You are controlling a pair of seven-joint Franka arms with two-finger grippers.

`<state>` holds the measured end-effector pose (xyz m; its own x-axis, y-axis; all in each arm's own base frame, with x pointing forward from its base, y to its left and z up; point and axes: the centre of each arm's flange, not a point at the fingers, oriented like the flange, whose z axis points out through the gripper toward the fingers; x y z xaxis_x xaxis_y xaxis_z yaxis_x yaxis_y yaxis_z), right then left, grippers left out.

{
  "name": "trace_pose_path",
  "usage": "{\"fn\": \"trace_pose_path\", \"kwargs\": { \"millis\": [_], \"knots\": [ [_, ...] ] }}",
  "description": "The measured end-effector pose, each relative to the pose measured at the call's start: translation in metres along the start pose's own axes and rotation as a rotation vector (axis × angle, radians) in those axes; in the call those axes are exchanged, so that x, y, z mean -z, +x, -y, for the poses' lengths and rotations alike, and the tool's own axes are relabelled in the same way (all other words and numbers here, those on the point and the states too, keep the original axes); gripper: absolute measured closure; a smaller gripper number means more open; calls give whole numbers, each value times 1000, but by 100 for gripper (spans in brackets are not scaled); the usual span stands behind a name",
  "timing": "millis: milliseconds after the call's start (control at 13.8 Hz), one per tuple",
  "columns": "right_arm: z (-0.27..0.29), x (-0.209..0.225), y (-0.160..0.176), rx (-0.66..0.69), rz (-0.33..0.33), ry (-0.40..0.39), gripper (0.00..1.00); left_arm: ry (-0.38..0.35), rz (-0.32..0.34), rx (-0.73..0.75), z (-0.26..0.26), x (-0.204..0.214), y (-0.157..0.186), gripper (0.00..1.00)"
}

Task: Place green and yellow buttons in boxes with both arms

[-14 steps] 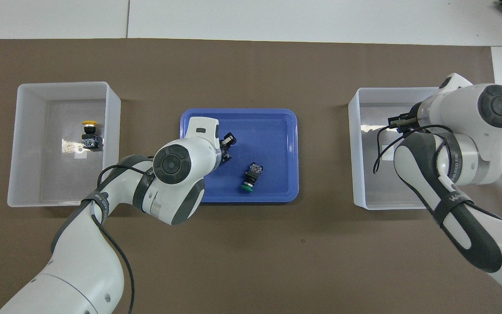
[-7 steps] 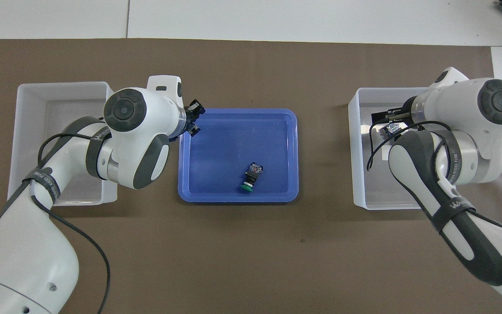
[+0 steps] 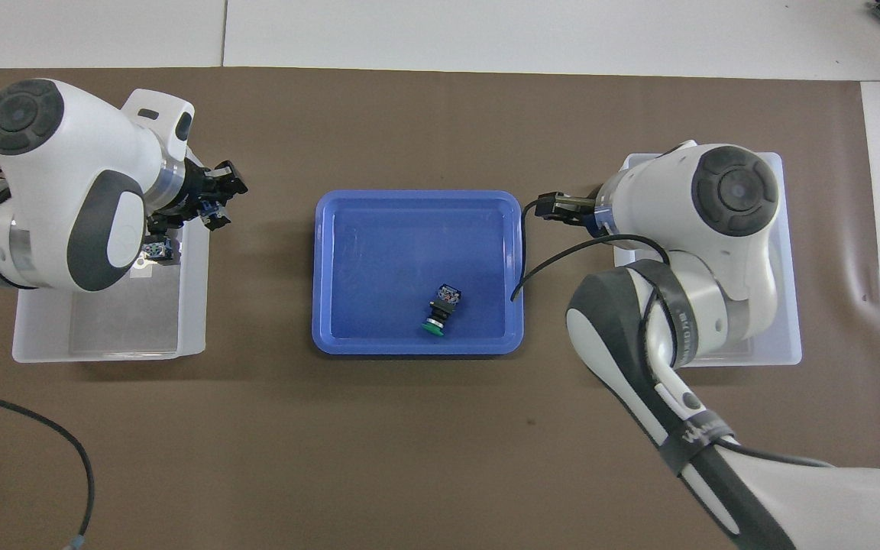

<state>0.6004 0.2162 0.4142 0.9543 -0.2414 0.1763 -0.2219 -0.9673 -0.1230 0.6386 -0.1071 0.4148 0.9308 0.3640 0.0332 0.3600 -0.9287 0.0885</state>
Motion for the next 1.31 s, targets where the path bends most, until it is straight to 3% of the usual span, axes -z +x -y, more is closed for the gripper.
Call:
{"fn": "trace_pose_path", "kwargs": {
  "millis": [363, 725, 943, 1088, 1161, 1306],
  "knots": [
    [88, -38, -74, -107, 50, 8, 0, 18, 30, -203, 74, 0, 31, 92],
    [123, -73, -140, -74, 96, -24, 0, 26, 43, -366, 156, -26, 34, 91],
    [124, -106, -147, -65, 91, -17, 0, 26, 38, -378, 161, -25, 30, 62],
    [121, -119, -144, -68, 83, -13, 1, 24, 32, -386, 157, -21, 29, 36],
    [120, -121, -144, -60, 75, -17, 10, 24, 30, -389, 155, -19, 29, 23],
    [120, -119, -141, -54, 57, -16, 37, 23, 37, -394, 151, -7, 31, 4]
  ]
}}
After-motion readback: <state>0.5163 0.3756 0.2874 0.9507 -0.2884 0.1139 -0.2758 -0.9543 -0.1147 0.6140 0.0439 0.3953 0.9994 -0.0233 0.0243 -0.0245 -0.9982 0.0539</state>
